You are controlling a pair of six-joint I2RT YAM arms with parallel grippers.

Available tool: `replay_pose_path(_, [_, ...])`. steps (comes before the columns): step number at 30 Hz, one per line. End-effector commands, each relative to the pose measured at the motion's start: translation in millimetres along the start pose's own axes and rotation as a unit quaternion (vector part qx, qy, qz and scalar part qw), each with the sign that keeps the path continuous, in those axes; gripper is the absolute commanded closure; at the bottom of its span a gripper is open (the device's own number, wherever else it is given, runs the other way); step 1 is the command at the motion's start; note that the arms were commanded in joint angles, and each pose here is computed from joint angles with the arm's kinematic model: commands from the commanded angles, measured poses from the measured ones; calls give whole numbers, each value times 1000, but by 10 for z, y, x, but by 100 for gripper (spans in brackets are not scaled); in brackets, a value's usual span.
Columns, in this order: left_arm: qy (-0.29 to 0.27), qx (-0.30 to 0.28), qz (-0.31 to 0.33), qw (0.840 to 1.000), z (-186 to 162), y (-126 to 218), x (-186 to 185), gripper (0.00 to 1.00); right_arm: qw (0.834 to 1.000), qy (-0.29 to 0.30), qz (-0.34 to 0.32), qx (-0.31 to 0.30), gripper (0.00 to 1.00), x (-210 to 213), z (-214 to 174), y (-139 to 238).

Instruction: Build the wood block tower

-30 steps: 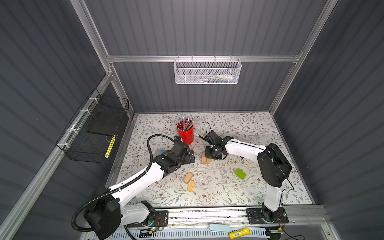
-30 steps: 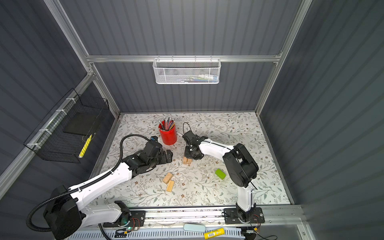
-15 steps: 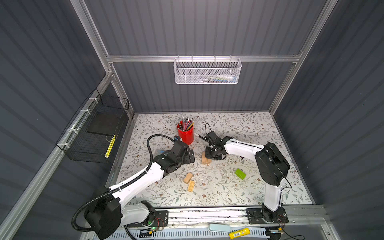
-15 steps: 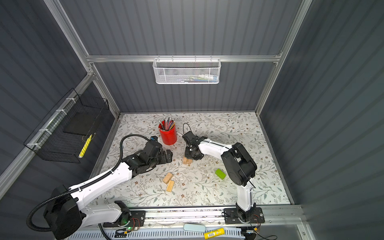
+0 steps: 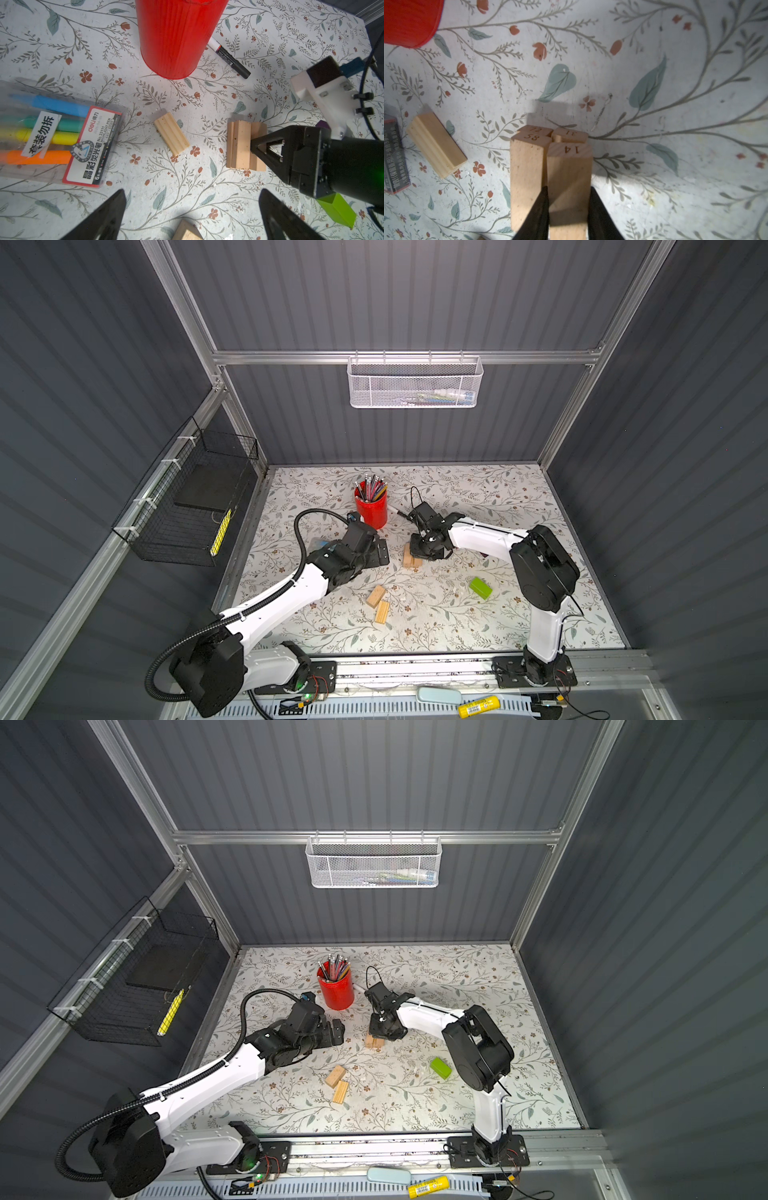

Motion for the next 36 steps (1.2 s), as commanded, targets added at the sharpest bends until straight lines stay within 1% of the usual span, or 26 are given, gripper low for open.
replay_pose_path(1, [-5, -1, 0, 1000, 45, 13, 4, 0, 1000, -2, 9, -4, 68, 57, 45, 50])
replay_pose_path(21, [-5, 0, 0, 1000, 50, 12, 6, 1, 999, -14, 33, -5, 66, 81, 37, 168])
replay_pose_path(27, [-4, -1, -1, 1000, 57, 16, 7, 0, 999, -16, 40, -9, 66, 58, 35, 263])
replay_pose_path(31, [-3, 0, -6, 1000, 55, 17, -6, 0, 998, -25, 58, -6, 67, 17, 10, 352])
replay_pose_path(34, [-1, 3, -14, 1000, 43, 6, -37, 1, 997, -39, 72, 6, 66, -52, -42, 340])
replay_pose_path(36, [0, 6, -20, 1000, 28, -11, -56, 1, 994, -47, 101, 14, 67, -36, -56, 314])
Point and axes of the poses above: each gripper's point midway between its finger pads, its own y axis back along the fingers, its own x axis along the line the jaws close on, z = x × y, the point moved 1 cm from there along y, back along the fingers, and after that the axes turned 14 degrees about -y, right-handed, at the moved point
